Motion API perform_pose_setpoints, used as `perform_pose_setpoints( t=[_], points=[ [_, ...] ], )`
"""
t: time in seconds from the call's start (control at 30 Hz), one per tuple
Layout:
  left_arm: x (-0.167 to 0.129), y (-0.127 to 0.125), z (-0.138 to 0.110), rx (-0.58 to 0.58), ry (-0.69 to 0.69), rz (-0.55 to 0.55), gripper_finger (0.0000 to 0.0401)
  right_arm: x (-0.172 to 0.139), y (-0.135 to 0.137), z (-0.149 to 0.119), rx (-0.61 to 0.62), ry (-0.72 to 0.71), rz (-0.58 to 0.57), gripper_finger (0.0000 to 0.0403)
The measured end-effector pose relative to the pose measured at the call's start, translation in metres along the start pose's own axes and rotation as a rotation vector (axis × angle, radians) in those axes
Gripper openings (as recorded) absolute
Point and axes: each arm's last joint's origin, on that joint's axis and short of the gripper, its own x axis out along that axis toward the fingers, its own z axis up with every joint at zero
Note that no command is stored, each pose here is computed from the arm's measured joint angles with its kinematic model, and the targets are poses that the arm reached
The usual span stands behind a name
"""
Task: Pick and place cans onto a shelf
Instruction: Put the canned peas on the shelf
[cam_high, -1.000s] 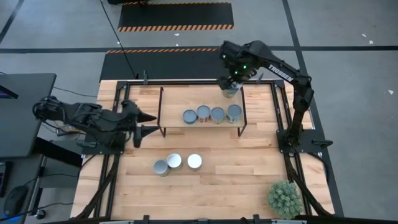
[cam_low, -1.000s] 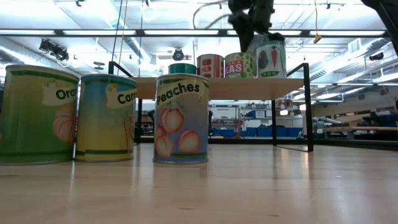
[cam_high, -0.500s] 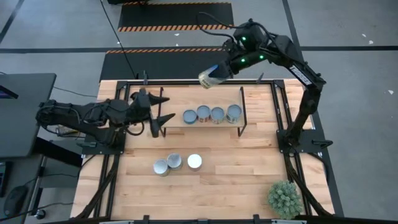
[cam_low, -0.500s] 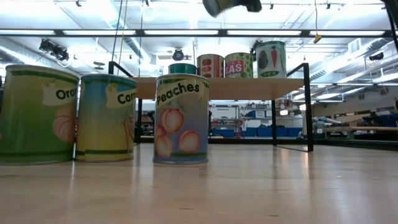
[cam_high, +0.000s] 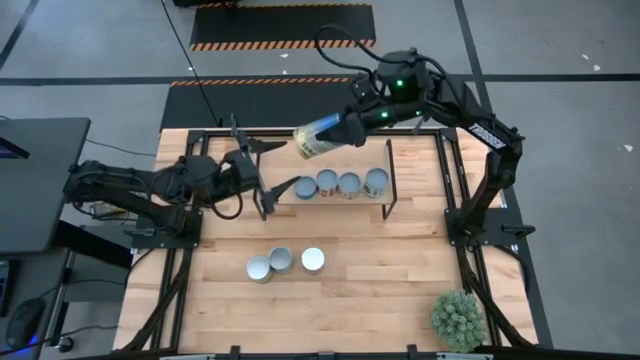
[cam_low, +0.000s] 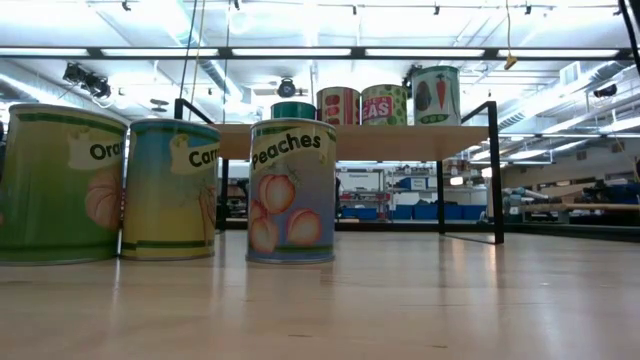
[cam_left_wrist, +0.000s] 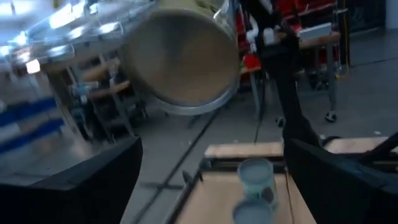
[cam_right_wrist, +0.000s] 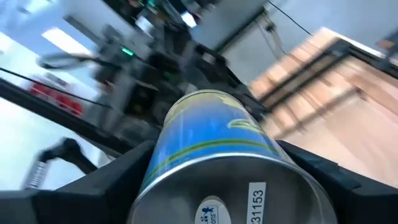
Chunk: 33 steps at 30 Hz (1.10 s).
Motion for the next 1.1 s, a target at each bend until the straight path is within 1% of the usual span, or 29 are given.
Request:
perform_pose_setpoints(
  t=[0.13, 0.17, 0.27, 0.33, 0.4, 0.47, 0.57, 0.67, 0.73, 0.83, 1.1],
  points=[
    [0.003, -0.004, 0.007, 0.116, -0.092, -0.013, 0.0398, 0.006, 0.013, -0.001, 0.011, -0.031, 0.079, 0.0316],
    [0.002, -0.004, 0.009, 0.128, -0.114, -0.008, 0.0398, 0.008, 0.015, -0.002, 0.019, -0.028, 0.087, 0.0316],
    [0.001, -0.001, 0.015, 0.094, -0.167, 0.011, 0.0398, 0.012, 0.023, -0.005, 0.028, -0.035, 0.128, 0.0316],
    [0.0, 0.0, 0.02, 0.069, -0.214, 0.003, 0.0398, 0.01, 0.033, -0.007, 0.017, -0.056, 0.17, 0.0316],
    [-0.001, 0.001, 0.024, 0.056, -0.264, -0.032, 0.0398, 0.01, 0.044, -0.01, 0.005, -0.069, 0.215, 0.0316],
    [-0.002, 0.0, 0.025, 0.032, -0.284, -0.058, 0.0398, 0.014, 0.051, -0.013, -0.007, -0.072, 0.251, 0.0316],
    [-0.002, -0.001, 0.027, -0.01, -0.328, -0.108, 0.0398, 0.025, 0.056, -0.02, -0.014, -0.093, 0.265, 0.0316],
    [-0.004, -0.001, 0.031, -0.02, -0.396, -0.162, 0.0398, 0.038, 0.057, -0.028, -0.003, -0.111, 0.299, 0.0316],
    [-0.004, -0.001, 0.033, -0.028, -0.428, -0.185, 0.0398, 0.047, 0.057, -0.032, 0.015, -0.132, 0.34, 0.0316],
    [-0.006, -0.002, 0.036, -0.032, -0.473, -0.226, 0.0398, 0.061, 0.051, -0.037, 0.051, -0.154, 0.383, 0.0316],
    [-0.011, -0.007, 0.041, -0.049, -0.509, -0.248, 0.0398, 0.09, 0.032, -0.053, 0.142, -0.183, 0.476, 0.0316]
  ],
)
